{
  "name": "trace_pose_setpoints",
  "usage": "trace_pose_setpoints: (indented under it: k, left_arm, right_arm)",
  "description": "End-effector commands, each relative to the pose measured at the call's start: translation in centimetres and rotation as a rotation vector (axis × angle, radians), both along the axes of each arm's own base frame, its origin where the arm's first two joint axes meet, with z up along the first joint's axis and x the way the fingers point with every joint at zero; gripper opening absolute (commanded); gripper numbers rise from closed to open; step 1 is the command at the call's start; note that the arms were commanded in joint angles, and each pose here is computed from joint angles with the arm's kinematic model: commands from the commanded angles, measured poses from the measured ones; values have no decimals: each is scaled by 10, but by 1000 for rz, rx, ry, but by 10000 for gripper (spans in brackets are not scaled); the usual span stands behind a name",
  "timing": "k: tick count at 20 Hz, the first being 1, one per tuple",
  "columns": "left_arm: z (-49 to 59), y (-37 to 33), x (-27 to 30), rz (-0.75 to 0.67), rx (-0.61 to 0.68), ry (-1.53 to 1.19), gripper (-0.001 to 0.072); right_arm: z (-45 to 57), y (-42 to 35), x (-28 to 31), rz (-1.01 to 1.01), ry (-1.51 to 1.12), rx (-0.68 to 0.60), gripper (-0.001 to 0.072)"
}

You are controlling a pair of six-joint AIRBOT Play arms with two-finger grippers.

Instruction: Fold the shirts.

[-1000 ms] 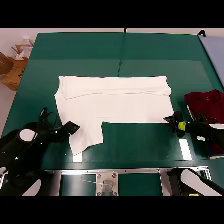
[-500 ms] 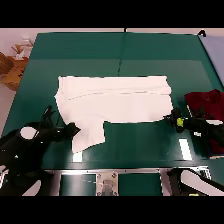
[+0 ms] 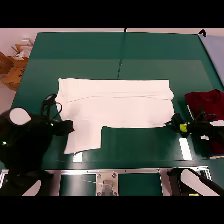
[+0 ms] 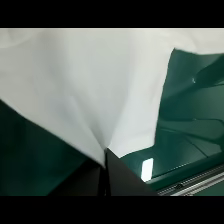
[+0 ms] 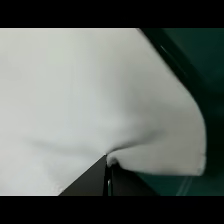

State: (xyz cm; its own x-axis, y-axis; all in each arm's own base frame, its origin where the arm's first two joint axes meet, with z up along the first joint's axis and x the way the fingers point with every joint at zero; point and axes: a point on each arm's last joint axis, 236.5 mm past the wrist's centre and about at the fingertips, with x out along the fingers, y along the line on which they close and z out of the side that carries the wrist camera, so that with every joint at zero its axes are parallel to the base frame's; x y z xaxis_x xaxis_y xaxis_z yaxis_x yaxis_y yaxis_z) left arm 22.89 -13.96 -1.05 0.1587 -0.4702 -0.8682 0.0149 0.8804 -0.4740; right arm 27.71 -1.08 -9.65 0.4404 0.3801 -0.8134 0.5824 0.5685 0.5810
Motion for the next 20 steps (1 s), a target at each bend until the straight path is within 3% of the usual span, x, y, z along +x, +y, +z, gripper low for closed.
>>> trace_pose_setpoints:
  k: [1,5,10,19,20]
  left_arm:
    - [47,21,22,-27,111,-91,22]
    - [95,18,64,1,92,-269,22]
    - [81,15,124,2,118,-297,22]
    - [21,0,287,31,139,-367,24]
    - [7,-1,298,39,142,-364,82]
  right_arm:
    - [43,-7,6,19,-75,-10,11]
    - [94,3,45,68,-209,-13,12]
    - [138,6,116,113,-335,-70,11]
    - [62,-6,243,119,-258,9,18]
    - [52,-6,252,115,-250,24,118]
